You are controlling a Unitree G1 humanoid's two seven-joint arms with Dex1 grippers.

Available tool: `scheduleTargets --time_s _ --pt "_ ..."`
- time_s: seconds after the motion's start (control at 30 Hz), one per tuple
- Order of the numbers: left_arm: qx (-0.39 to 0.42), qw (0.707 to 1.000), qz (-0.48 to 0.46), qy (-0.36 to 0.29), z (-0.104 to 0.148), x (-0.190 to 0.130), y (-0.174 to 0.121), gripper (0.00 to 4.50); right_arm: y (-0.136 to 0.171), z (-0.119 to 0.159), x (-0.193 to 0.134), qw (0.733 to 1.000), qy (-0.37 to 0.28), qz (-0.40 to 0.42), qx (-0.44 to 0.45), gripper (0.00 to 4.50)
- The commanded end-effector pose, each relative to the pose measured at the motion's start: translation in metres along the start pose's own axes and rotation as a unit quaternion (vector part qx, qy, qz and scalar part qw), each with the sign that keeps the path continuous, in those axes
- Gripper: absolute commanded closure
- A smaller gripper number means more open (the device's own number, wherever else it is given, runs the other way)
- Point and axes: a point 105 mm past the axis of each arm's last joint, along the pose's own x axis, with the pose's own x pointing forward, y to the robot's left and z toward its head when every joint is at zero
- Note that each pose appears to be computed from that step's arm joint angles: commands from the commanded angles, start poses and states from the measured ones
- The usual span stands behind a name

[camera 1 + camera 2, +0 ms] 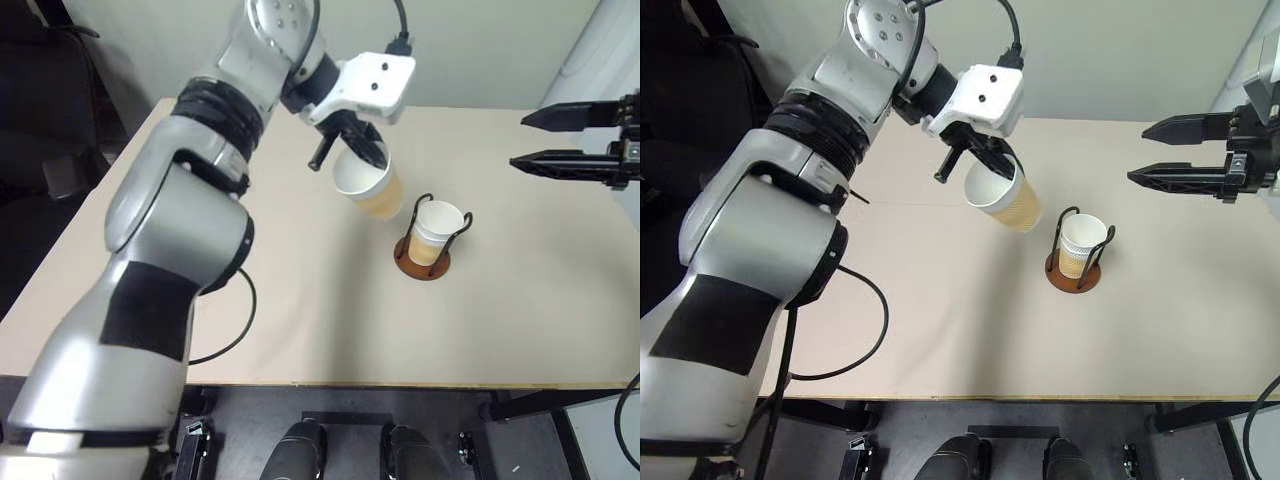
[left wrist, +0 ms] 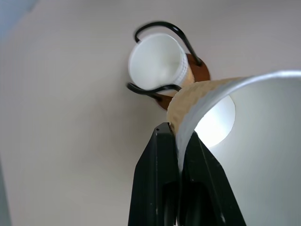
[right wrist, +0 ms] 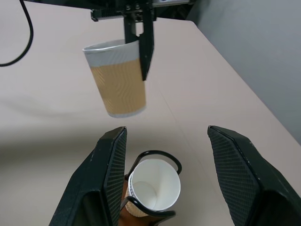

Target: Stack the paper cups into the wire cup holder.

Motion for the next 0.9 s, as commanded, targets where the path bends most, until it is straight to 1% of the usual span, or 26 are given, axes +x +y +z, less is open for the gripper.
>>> scheduleTargets --time_s 0.03,0.3,0.53,0.7,0.9 --pt "0.024 0.999 0.033 -0.004 0.019 -0.010 0.014 4.48 0.003 0.020 -0.012 0.999 -0.003 -0.010 -0.033 1.76" --pt "0.025 0.999 0.035 -0.006 0.023 0.005 0.017 4.48 0.004 0.020 -0.024 0.999 0.020 -0.022 -0.028 1.76" --pt "0.032 0.998 0.043 -0.024 0.035 0.015 0.022 4.48 0.006 0.018 -0.026 0.999 0.030 -0.023 -0.025 1.76" --pt "0.031 0.998 0.046 -0.025 0.037 0.019 0.023 4.48 0.006 0.017 -0.028 0.999 0.034 -0.024 -0.023 1.76" --pt "0.025 0.997 0.069 -0.015 0.032 0.033 0.026 4.48 0.008 0.015 -0.030 0.999 0.039 -0.023 -0.018 1.76"
